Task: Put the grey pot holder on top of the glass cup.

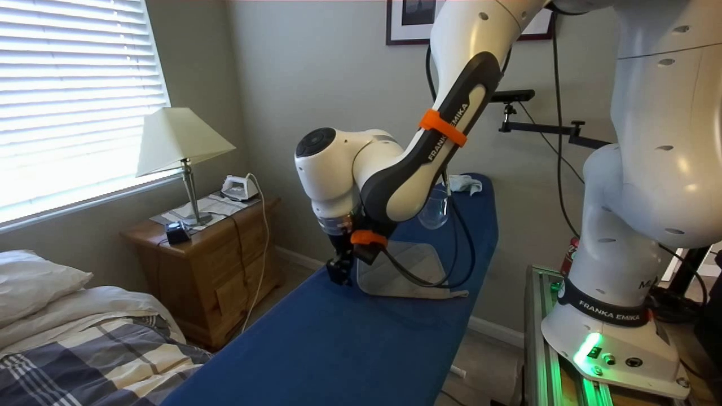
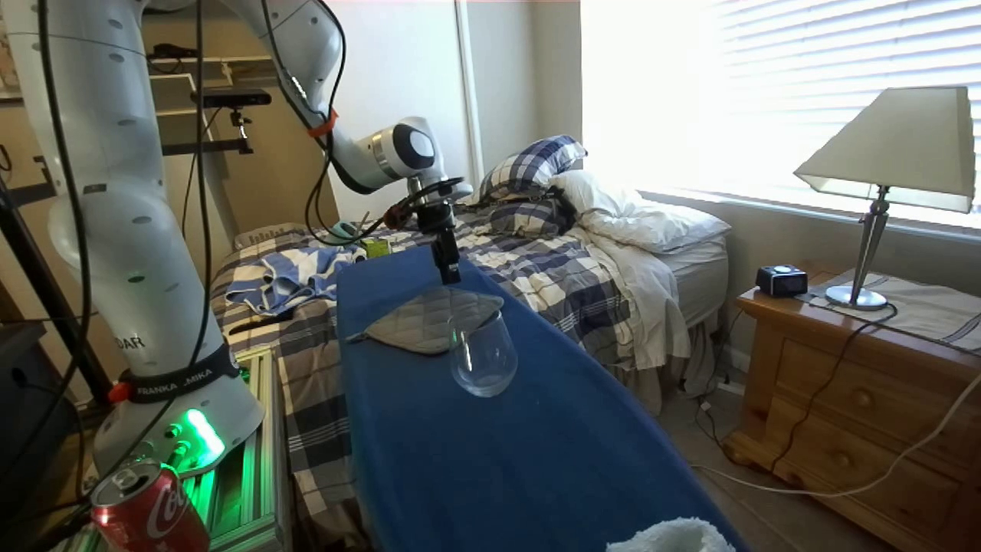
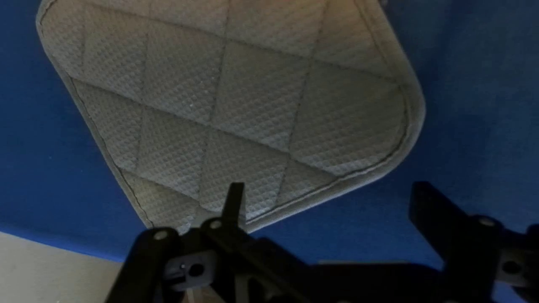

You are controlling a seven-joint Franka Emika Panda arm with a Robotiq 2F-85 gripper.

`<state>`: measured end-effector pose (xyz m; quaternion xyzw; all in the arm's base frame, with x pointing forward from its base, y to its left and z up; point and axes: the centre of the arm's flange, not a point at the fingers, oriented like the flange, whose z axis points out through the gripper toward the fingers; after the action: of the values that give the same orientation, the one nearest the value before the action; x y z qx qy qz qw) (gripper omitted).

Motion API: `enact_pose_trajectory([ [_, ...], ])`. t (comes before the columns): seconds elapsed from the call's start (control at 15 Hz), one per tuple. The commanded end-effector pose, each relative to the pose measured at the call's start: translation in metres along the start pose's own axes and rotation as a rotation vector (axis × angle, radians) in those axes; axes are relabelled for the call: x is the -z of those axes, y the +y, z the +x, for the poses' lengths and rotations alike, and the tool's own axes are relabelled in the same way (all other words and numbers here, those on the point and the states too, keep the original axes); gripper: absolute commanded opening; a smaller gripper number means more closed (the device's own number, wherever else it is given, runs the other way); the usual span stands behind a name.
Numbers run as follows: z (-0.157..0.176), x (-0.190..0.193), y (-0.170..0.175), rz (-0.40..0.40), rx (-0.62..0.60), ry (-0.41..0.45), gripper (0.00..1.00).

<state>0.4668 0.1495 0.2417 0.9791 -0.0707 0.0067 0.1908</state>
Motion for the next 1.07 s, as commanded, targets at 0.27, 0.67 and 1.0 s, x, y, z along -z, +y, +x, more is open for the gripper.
enact_pose_trajectory([
  [0.27,-0.0033,-0.0035,-0.0052,0.016,-0.067,-0.105,0.74],
  [0.67,-0.0044,-0.0072,-0.0056,0.011,-0.079,-0.13,0.34],
  [1.0,-0.0045,-0.0097,-0.0054,0.003,-0.082,-0.139,0.0],
])
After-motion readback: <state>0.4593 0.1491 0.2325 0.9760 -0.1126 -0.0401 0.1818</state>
